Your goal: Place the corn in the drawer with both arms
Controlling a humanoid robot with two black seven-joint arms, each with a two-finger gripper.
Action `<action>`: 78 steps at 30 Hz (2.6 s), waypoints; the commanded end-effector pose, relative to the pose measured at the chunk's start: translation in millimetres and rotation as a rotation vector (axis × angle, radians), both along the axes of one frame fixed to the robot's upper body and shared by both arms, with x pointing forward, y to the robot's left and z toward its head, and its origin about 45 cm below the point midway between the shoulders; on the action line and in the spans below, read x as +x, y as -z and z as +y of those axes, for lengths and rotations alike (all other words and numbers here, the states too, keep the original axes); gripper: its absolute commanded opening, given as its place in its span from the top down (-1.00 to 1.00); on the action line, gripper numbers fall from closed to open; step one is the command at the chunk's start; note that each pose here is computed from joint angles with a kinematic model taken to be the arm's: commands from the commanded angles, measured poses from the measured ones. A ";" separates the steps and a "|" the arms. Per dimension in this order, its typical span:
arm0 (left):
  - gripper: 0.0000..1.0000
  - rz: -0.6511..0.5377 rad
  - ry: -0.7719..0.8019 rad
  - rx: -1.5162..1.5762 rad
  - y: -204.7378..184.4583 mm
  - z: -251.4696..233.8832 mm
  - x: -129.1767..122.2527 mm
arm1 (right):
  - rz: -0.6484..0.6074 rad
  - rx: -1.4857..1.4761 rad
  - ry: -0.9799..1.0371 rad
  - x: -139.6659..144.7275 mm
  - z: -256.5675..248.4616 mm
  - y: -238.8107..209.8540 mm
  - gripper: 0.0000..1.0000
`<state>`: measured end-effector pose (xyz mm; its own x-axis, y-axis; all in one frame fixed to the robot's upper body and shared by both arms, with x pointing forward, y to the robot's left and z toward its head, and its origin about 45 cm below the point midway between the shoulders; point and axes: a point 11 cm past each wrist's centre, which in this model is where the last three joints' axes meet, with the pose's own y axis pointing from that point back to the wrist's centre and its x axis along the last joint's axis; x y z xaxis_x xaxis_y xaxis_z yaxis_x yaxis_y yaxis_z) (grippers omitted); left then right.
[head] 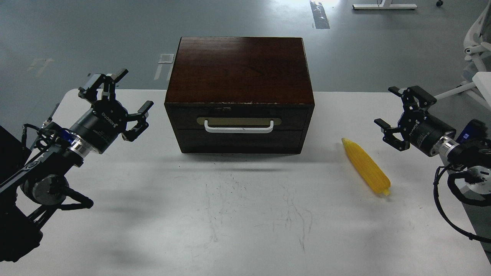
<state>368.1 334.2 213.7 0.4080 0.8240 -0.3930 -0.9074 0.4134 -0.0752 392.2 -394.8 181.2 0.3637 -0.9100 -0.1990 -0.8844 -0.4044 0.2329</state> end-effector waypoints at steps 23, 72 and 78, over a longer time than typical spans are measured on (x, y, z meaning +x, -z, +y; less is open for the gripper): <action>-0.98 -0.405 0.188 0.338 -113.5 -8.9 22.5 | -0.007 -0.004 0.011 0.6 -5.0 -2.9 -1.00; -0.98 -1.126 1.257 1.882 -43.7 -229.1 13.4 | -0.056 -0.005 0.057 5.3 -24.3 -23.2 -1.00; -0.98 -1.107 1.264 1.900 -39.8 -224.6 16.1 | -0.057 -0.006 0.059 5.2 -25.0 -23.5 -1.00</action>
<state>383.4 107.1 256.4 0.1838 -0.7329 0.6551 -0.2396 0.6130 0.7529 397.4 -419.8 204.7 0.3203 -0.9312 -0.1739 -0.9183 -0.3503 0.1842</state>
